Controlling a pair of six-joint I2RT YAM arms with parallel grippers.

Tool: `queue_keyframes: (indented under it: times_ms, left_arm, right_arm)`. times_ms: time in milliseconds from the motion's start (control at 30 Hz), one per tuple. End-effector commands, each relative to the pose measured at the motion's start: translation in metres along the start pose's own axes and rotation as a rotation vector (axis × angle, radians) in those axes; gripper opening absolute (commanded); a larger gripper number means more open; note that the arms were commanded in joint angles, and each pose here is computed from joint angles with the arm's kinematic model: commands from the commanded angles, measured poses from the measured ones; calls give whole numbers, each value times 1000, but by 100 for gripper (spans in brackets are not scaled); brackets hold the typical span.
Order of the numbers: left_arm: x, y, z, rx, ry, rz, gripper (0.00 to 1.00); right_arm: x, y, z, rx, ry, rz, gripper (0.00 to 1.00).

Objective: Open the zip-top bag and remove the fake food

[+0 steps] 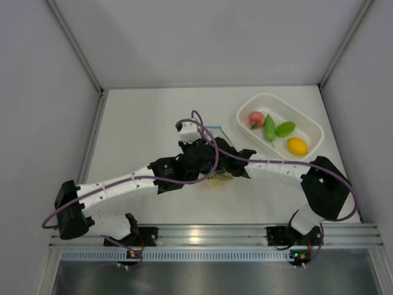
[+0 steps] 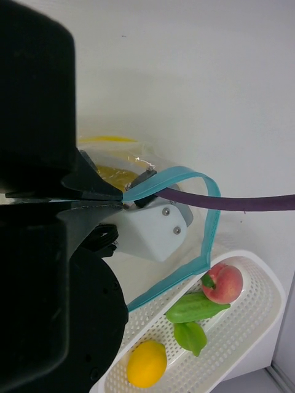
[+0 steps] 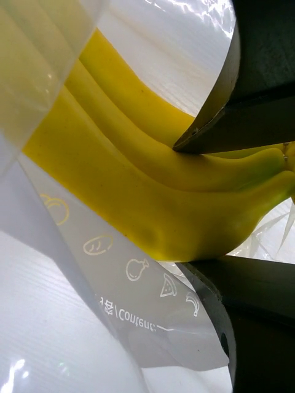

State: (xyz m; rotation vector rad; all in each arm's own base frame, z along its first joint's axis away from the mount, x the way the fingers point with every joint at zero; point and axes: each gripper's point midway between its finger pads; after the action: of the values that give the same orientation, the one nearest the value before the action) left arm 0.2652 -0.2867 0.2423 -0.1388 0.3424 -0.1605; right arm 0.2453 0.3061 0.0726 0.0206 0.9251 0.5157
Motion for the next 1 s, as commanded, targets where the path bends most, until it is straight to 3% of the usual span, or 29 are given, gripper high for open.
queue_keyframes:
  times_ms: [0, 100, 267, 500, 567, 833, 967]
  left_arm:
    - [-5, -1, 7, -26, -10, -27, 0]
    - [-6, -2, 10, 0, -12, -37, 0]
    - [-9, 7, 16, 36, -36, -15, 0]
    - [-13, 17, 14, 65, -41, -15, 0]
    - [-13, 10, 16, 84, -42, -48, 0]
    - [-31, -56, 14, 184, -27, -434, 0]
    - [-23, -52, 13, 199, -30, -384, 0]
  right_arm:
    - [-1, -14, -46, -80, 145, -56, 19]
    - [-4, -1, -39, -65, 128, 6, 0]
    - [-19, 26, -19, -8, 71, 158, 0]
    - [-25, 16, 11, 127, -21, 191, 0]
    - [-24, 19, 15, 156, -21, 231, 0]
    - [-21, 37, 50, 237, -75, 316, 0]
    - [-30, 46, 69, 258, -118, 362, 0]
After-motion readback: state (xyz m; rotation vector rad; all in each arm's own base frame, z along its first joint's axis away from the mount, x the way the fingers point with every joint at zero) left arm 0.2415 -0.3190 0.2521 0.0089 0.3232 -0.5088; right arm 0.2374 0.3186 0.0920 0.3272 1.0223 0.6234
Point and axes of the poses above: each gripper's point midway between its finger pads, its own x axis out along the fingers, its own y axis along the line the jaws close on, z = x × y, and after that the axes turned 11 degrees about x, right-handed
